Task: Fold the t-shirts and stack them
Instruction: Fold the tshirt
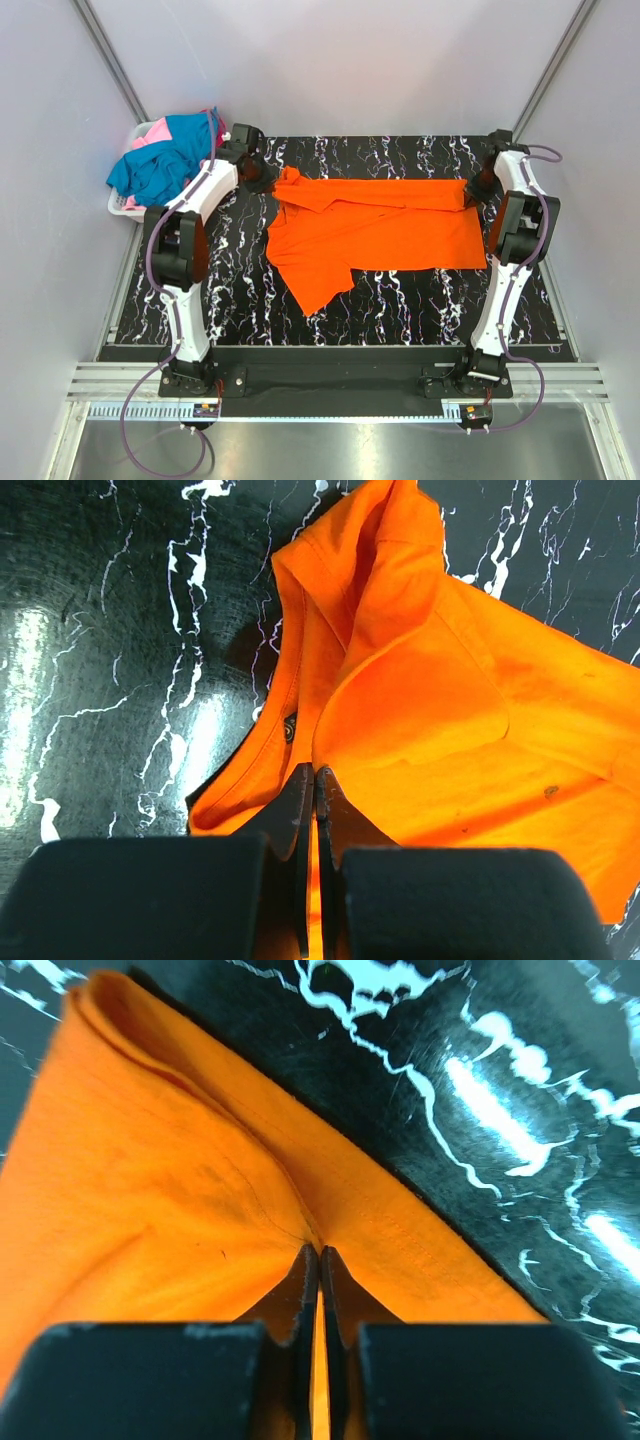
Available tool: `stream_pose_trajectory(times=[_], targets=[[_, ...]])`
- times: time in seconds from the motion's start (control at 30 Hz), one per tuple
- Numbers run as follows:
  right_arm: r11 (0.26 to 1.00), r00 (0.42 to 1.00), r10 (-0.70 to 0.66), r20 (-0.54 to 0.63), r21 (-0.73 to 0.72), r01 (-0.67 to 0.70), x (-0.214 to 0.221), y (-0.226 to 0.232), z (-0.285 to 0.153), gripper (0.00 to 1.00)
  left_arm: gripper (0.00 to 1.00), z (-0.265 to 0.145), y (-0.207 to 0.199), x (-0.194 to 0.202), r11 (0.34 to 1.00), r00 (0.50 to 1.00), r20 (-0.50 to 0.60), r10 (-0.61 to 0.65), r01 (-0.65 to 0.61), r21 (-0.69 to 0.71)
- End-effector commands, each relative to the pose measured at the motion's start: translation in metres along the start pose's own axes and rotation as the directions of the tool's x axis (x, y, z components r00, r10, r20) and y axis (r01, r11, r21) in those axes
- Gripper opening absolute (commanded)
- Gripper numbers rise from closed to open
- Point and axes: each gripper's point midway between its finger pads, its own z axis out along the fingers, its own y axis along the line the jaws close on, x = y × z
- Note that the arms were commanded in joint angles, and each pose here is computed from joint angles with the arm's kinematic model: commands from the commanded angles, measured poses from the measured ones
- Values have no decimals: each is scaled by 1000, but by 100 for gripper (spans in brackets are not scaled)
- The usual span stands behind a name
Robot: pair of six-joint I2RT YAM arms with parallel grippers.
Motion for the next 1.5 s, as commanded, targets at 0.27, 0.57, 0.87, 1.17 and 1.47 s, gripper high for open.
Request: stream_pose_trajectory(times=[0.27,0.57,0.87,1.17,1.47], targets=[[998,972,-42,233,-40,53,-62,16,-107,0,0,-88,-8,-83,998,967,254,8,-24,60],[961,913,-49,406,-230,154,-85,48,-222,0,0,-188,-24,-144,992,880,475,29,-84,97],[886,774,-53,631,-328,328,-64,41,-378,0,0,-312,-45,-155,969,758,650,59,-199,144],[803,612,65,788,-406,436,6,-15,-509,0,0,-447,-11,-110,962,583,805,107,-267,66],[738,514,162,842,-450,503,75,-68,-572,0,0,-557,22,-58,958,421,902,93,-284,33]])
